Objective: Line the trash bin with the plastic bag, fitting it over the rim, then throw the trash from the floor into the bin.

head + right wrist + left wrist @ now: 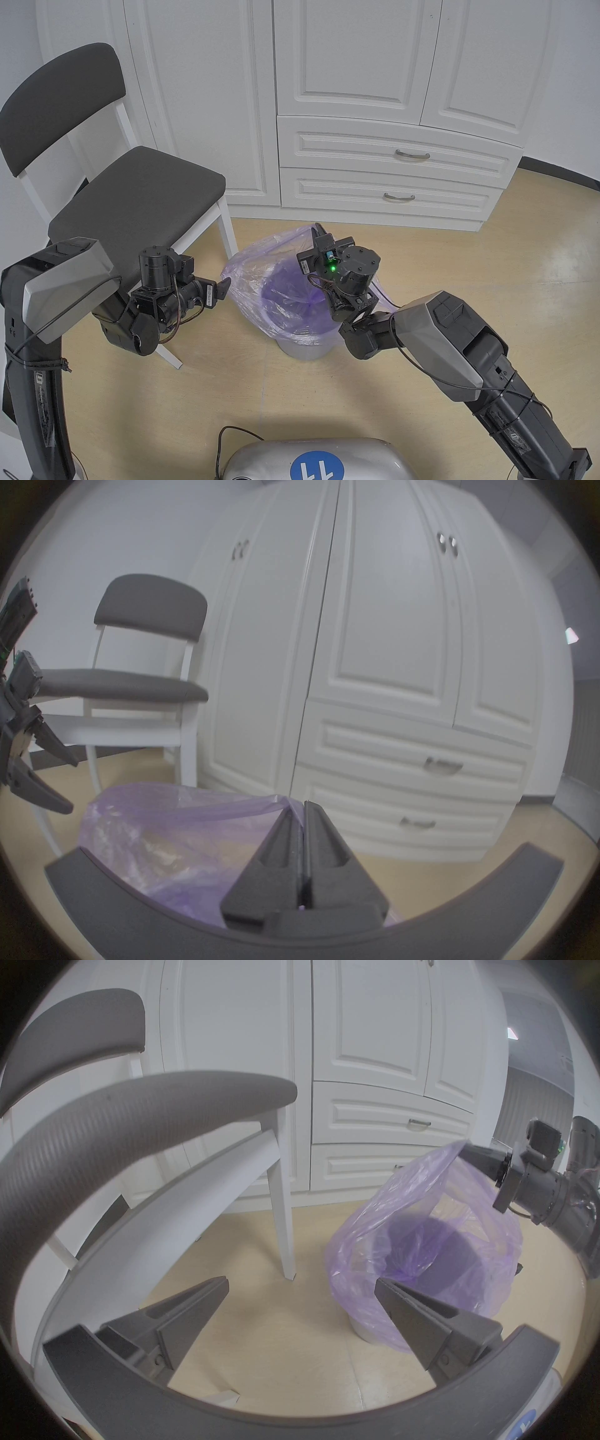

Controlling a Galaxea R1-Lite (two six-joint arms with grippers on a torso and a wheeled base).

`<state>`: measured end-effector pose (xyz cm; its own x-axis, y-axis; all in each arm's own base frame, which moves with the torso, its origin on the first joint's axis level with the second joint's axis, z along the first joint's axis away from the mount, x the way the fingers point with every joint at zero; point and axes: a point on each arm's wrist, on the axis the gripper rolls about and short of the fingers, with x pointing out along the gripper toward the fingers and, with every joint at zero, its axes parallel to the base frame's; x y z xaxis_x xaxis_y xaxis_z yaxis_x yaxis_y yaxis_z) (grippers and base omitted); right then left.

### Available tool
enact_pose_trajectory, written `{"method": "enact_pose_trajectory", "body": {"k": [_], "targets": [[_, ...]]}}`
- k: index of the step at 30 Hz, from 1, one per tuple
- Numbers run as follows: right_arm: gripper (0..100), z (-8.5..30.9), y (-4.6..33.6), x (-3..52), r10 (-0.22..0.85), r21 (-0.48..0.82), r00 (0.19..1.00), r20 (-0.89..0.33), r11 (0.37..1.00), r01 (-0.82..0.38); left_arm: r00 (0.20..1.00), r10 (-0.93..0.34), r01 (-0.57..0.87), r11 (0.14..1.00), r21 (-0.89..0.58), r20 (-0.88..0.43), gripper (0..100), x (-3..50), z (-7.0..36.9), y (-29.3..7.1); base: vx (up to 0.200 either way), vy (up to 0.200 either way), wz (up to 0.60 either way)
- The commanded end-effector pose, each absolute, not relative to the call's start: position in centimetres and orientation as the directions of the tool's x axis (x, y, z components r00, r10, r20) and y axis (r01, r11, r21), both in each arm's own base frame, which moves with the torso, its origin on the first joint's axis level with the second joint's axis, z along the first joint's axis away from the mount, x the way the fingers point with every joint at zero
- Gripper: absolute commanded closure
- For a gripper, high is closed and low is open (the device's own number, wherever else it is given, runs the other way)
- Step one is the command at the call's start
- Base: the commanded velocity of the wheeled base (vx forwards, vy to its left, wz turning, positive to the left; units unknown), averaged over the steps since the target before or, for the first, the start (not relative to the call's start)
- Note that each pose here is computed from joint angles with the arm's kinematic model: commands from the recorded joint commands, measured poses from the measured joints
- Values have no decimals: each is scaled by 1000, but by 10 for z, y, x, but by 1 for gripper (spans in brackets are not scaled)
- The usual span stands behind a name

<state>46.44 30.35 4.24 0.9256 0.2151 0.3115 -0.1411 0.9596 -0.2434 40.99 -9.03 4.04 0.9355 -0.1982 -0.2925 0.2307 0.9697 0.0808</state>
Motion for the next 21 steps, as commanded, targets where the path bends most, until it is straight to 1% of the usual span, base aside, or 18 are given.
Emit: {"method": "enact_pose_trajectory", "body": {"k": [1,4,5,7,9,13,15,17,18,19,21], "targets": [[100,44,304,457,196,-331,878,438,942,-45,937,-244,272,959,83,-250,0,399,46,-104,0,0,0],[100,27,307,457,245,-372,876,415,925,-83,929,-265,297,950,95,-258,0,393,44,-112,0,0,0],[0,24,308,457,251,-377,877,409,922,-88,928,-267,301,949,96,-261,0,392,43,-113,0,0,0],[0,13,308,457,267,-391,882,387,914,-105,918,-289,326,940,102,-273,0,387,40,-122,0,0,0],[0,12,310,456,269,-385,880,392,916,-108,913,-298,337,936,101,-279,0,385,38,-126,0,0,0],[0,28,312,452,264,-358,857,443,928,-101,906,-321,358,929,96,-274,0,383,36,-136,0,0,0],[0,49,311,451,255,-344,847,467,935,-92,903,-326,364,926,95,-281,0,384,31,-141,0,0,0],[0,53,307,444,273,-370,875,401,922,-118,901,-325,365,926,95,-289,0,386,25,-144,0,0,0],[0,53,307,444,273,-370,875,401,922,-118,901,-325,365,926,95,-289,0,386,25,-144,0,0,0],[0,59,297,429,293,-389,915,276,905,-172,901,-323,363,927,94,-289,0,394,16,-147,0,0,0],[0,62,286,411,320,-373,943,89,889,-266,904,-316,355,930,92,-289,0,403,5,-148,0,0,0]]}}
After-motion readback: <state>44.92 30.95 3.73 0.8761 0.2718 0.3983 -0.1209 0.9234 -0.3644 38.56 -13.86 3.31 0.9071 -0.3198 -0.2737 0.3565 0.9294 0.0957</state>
